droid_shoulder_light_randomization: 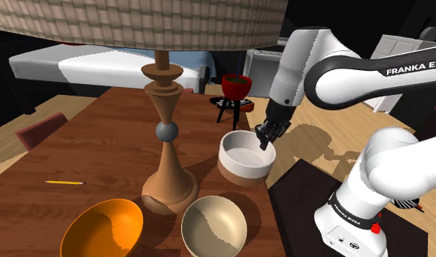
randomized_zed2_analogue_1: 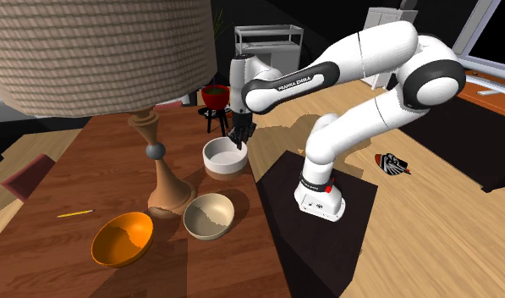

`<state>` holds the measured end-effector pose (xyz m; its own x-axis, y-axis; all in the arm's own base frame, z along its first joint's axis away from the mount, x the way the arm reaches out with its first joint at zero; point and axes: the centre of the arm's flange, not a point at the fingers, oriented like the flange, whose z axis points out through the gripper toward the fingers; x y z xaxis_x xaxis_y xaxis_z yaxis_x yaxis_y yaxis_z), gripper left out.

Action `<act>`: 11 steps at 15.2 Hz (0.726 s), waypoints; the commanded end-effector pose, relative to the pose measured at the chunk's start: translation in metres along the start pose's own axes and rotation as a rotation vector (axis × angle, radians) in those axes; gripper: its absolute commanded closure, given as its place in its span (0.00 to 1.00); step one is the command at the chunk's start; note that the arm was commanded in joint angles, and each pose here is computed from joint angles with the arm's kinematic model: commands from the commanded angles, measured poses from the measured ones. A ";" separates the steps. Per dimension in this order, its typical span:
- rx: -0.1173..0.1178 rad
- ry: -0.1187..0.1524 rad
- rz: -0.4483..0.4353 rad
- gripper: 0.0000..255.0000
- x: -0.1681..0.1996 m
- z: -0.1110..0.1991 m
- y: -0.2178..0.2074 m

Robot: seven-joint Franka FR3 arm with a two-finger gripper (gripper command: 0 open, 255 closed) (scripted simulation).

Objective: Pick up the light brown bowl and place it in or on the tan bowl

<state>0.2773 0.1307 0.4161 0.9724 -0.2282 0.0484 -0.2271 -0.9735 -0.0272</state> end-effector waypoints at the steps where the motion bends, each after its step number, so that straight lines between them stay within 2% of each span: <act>1: 0.001 0.000 0.001 1.00 -0.009 -0.005 -0.016; 11: 0.001 0.000 0.001 1.00 -0.076 -0.026 -0.129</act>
<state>0.2351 0.2578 0.4393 0.9710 -0.2340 0.0494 -0.2325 -0.9720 -0.0328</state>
